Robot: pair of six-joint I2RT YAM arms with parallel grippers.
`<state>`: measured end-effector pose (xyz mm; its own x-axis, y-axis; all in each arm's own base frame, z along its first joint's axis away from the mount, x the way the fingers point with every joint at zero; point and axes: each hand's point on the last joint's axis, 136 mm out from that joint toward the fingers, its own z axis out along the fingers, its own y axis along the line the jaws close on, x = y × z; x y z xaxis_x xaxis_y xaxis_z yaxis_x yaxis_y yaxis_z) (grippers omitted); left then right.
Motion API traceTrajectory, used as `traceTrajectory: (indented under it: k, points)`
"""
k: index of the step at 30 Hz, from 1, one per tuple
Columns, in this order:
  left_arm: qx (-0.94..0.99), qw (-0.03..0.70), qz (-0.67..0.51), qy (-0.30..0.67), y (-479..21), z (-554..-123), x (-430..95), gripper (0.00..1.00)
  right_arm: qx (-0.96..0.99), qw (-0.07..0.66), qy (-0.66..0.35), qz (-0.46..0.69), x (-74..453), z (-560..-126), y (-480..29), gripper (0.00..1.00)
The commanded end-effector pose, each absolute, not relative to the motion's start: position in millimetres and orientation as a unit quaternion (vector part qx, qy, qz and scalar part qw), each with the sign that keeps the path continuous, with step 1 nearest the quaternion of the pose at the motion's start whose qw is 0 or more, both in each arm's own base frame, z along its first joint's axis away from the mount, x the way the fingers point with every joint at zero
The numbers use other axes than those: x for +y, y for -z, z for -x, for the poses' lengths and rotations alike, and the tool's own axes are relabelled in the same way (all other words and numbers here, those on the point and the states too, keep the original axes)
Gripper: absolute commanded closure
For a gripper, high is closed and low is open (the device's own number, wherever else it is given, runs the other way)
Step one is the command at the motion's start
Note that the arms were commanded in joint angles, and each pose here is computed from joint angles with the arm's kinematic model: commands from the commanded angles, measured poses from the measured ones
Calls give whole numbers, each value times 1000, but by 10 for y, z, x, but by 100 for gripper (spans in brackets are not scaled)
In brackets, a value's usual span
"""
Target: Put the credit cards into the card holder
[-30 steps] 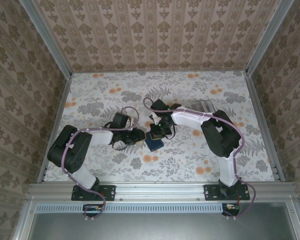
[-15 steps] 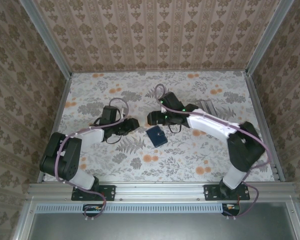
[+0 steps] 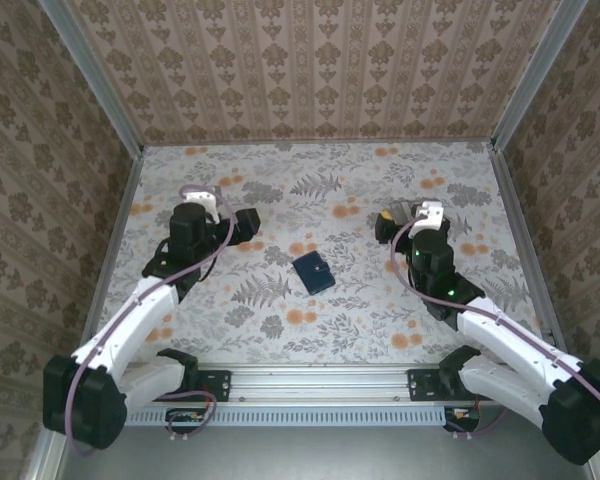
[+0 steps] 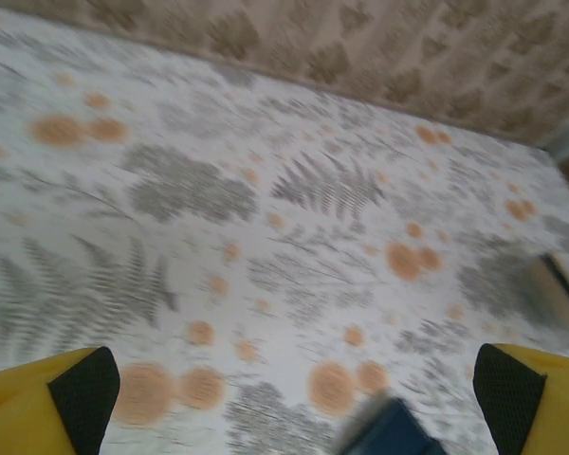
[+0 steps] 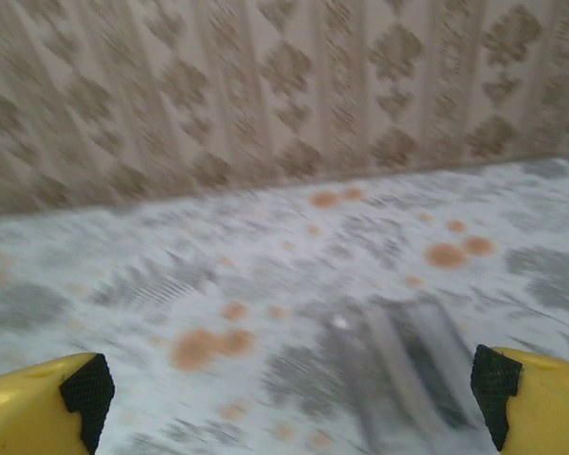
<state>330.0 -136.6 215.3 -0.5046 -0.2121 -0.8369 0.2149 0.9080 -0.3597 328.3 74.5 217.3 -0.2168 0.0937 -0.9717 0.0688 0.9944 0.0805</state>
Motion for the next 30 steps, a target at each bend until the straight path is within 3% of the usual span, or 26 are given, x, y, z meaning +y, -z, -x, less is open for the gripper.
traceTrajectory:
  k: [1, 5, 10, 13, 17, 26, 30]
  points:
    - [844, 534, 21, 39, -1959, -3269, -771, 0, 763, 643, 55, -31, 518, -3305, -2158, 0]
    - [809, 584, 64, 2, -1820, -3319, -478, 0, 789, 611, 41, -51, 409, -3401, -1801, 0]
    - [795, 598, -98, -26, -1750, -3402, -669, 0, 770, 632, 83, -32, 284, -3546, -1796, 0]
    - [793, 601, -97, -29, -1686, -3520, -480, 0, 789, 606, 98, -10, 219, -3714, -1632, 0]
    - [806, 586, -76, 33, -1425, -3649, -291, 0, 781, 615, 105, -6, 111, -3839, -1626, 0]
    - [807, 587, -57, 24, -1161, -3871, -96, 0, 823, 569, -5, -2, 166, -3807, -1262, 0]
    - [810, 582, -59, 30, -1000, -3951, -90, 0, 803, 596, 15, 16, 136, -3881, -1295, 0]
